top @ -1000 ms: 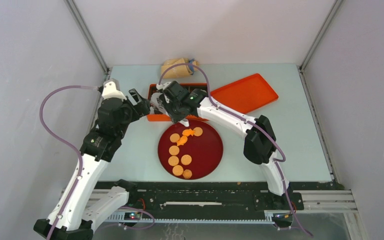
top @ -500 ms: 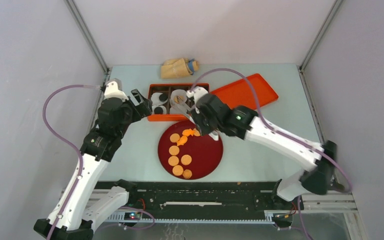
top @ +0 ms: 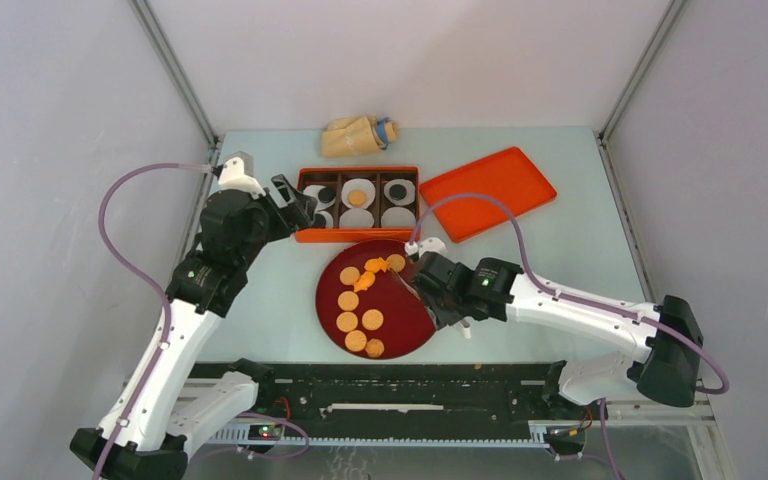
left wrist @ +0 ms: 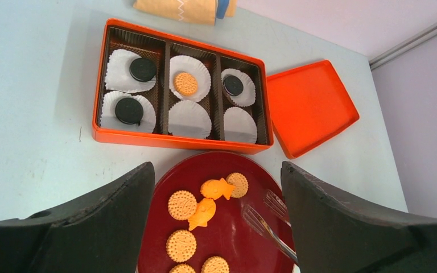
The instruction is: Pack the cookies
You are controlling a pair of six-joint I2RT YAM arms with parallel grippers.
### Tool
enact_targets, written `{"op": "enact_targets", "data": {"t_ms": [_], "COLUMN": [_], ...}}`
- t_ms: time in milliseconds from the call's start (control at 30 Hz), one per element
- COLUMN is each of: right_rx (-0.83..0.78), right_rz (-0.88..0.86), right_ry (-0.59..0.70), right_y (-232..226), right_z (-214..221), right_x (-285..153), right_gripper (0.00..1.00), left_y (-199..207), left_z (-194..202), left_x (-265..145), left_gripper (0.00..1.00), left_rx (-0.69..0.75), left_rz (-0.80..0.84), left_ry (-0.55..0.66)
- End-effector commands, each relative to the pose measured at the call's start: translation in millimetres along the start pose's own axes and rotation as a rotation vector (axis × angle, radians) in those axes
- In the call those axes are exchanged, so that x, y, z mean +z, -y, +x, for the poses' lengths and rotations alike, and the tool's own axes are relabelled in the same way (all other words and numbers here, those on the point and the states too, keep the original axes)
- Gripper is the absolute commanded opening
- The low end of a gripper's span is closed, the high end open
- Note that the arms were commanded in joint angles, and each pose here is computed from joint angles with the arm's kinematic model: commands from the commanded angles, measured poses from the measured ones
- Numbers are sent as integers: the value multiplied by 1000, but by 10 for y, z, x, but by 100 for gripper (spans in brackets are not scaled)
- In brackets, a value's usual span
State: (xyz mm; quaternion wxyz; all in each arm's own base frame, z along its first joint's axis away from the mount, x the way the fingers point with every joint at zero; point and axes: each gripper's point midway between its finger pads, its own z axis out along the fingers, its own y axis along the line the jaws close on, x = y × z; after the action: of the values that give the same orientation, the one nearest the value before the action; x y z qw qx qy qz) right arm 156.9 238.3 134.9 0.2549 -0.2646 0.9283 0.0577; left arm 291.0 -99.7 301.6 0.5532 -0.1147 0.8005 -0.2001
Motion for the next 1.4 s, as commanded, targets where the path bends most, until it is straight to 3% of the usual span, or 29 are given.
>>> {"op": "enact_targets", "data": {"t_ms": [0,667,967,1200,1367], "right_rx": [84,82,89,111,58], "right_rz": [24,-11,-39,-71,-68], "right_ry": [48,27,113,262,276], "right_y": [45,98,128,196,140], "right_z": [-28,-335,-511,-909,-1265], "right_x": [-40,540,225,-303,-127], "right_gripper": [51,51,25,25,25], "left_y": [98,70,73,81,72], "left_z": [-54,-59,-23,-16,-26], "left_x": [-16,-21,8,55,61], "left_gripper": [86,86,86,86,86], "left_rx": [-22,-5,-9,-13,-6], "left_rz": [55,48,54,54,47], "left_ry": [23,34,26,22,24]}}
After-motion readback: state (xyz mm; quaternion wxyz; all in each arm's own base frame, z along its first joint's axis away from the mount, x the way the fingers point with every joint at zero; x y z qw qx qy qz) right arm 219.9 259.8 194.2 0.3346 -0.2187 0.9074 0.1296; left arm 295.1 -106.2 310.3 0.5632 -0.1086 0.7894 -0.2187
